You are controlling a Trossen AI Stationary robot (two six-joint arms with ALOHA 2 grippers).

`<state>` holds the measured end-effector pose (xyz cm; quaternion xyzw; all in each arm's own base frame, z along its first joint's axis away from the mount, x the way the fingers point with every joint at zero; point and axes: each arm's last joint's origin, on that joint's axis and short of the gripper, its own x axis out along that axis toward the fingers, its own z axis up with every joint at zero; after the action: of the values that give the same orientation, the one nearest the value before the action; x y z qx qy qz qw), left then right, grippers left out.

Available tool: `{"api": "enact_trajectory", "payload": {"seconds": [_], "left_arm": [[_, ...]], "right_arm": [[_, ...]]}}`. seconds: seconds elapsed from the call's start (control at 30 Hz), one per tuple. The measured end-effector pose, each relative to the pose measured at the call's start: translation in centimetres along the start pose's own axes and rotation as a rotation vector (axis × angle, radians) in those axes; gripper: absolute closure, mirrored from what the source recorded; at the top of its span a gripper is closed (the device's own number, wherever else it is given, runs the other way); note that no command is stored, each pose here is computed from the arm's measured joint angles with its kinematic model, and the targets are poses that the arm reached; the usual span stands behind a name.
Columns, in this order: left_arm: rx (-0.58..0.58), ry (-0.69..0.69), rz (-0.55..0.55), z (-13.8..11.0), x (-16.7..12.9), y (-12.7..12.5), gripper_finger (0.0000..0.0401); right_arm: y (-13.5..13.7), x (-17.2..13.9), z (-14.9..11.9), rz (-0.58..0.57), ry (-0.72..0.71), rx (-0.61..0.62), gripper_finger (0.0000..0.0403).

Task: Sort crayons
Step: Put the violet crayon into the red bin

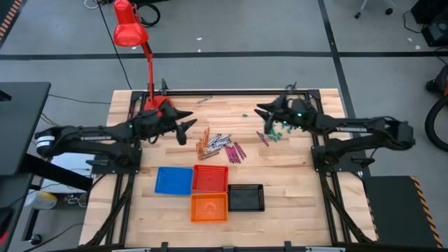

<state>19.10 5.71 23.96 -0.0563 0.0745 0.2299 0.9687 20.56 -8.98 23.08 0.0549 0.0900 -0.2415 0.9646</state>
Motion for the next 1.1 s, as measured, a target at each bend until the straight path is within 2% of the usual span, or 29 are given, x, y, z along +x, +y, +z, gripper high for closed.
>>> {"api": "enact_trajectory", "payload": {"seconds": [0.2, 0.33, 0.47, 0.6, 0.77, 1.1], "left_arm": [[0.008, 0.091, 0.022, -1.1, 1.7, 0.1, 0.0209], [-0.011, 0.170, -0.003, -1.4, 2.4, 0.1, 0.0209], [-0.014, 0.256, -0.014, -1.4, 2.7, -0.2, 0.0209], [-0.015, 0.262, -0.016, -1.2, 2.8, -0.2, 0.0209], [-0.013, 0.272, -0.015, -1.2, 2.8, -0.2, 0.0209], [-0.010, 0.280, -0.014, -1.3, 2.7, -0.2, 0.0209]], "right_arm": [[0.6, 3.0, -0.4, -0.005, 0.217, -0.037, 0.0274], [1.6, 4.1, -0.9, 0.011, 0.358, -0.063, 0.0274], [3.0, 4.3, -1.4, -0.055, 0.533, -0.105, 0.0274], [4.5, 4.0, -2.2, -0.135, 0.722, -0.142, 0.0274], [5.4, 4.0, -2.8, -0.185, 0.929, -0.118, 0.0274], [5.5, 4.9, -5.9, -0.253, 1.155, -0.040, 0.0274]]}}
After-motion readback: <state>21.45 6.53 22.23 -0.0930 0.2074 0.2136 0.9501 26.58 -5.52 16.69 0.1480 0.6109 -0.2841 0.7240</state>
